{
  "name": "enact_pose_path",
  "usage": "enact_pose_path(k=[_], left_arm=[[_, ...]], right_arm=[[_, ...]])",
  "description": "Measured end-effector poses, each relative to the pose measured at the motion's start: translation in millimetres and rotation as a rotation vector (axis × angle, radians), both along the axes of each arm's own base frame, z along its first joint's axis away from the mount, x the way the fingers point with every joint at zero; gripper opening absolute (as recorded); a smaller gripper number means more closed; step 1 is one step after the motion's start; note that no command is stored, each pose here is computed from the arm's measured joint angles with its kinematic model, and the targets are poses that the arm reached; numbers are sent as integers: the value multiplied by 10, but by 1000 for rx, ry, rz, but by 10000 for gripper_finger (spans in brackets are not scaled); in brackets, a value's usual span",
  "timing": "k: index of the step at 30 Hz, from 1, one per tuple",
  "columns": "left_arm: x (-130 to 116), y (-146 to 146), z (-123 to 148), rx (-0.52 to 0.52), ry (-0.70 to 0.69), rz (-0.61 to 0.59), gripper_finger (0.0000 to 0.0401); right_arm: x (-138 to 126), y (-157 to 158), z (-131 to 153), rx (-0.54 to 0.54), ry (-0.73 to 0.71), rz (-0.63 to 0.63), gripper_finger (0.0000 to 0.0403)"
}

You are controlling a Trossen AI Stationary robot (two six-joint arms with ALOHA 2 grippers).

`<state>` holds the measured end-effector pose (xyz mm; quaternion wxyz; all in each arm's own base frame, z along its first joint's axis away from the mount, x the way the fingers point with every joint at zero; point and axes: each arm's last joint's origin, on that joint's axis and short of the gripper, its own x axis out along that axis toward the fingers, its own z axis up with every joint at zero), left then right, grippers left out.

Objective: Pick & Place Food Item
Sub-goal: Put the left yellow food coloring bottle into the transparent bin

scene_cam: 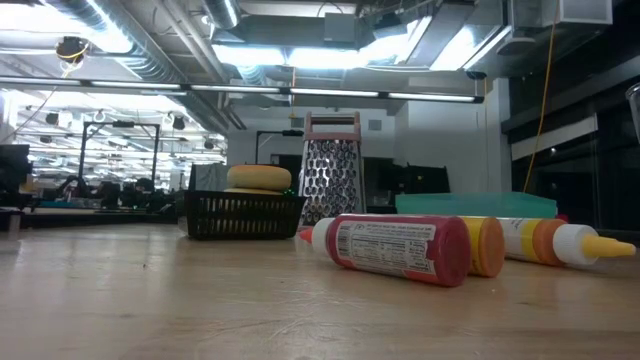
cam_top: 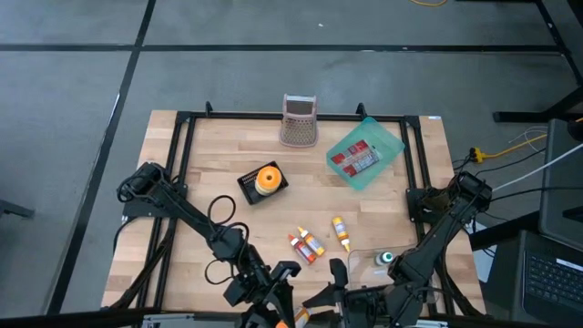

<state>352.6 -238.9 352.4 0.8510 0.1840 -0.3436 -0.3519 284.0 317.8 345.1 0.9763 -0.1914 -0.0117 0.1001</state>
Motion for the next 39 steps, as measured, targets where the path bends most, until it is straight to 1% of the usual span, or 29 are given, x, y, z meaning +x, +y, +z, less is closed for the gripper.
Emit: enact_pose_path(k=[7, 10, 11, 13, 16, 18, 21, 23, 27, 31, 33, 35, 37, 39], left_arm=[[1, -4, -7, -1, 15, -9, 129], [6, 0, -7, -30, 49, -9, 135], [8, 2, -6, -44, 64, -8, 150], [6, -8, -11, -65, 96, -6, 192], [-3, -41, -25, -77, 126, 22, 244], [-20, -70, -27, -84, 132, 37, 263], [-76, -117, 0, -66, 144, 76, 271], [-132, -133, 43, -51, 189, 129, 269], [-266, -161, 106, -29, 316, 278, 259], [-400, -256, 83, -34, 434, 392, 247], [-485, -327, 64, -43, 474, 474, 243], [-572, -389, 42, -65, 516, 584, 239], [-658, -457, -13, -69, 565, 681, 236], [-738, -520, -62, -83, 611, 726, 234]], right_arm=[[3, 1, -13, -10, 11, 13, 102], [5, -5, -19, -13, 16, 3, 102], [6, -6, -21, -14, 17, -1, 102], [9, -8, -29, -21, 23, 0, 102], [7, -5, -45, -31, 33, 4, 102], [5, -4, -59, -30, 46, 4, 102], [3, -4, -74, -28, 59, 3, 102], [2, -7, -93, -19, 78, -2, 101], [-11, -19, -154, -17, 128, -46, 99], [-24, -38, -247, 5, 212, -65, 98], [-40, -53, -319, 6, 278, -66, 98], [-45, -91, -402, 15, 357, -79, 98], [-43, -143, -475, 53, 435, -108, 98], [-44, -217, -555, 95, 527, -156, 98]])
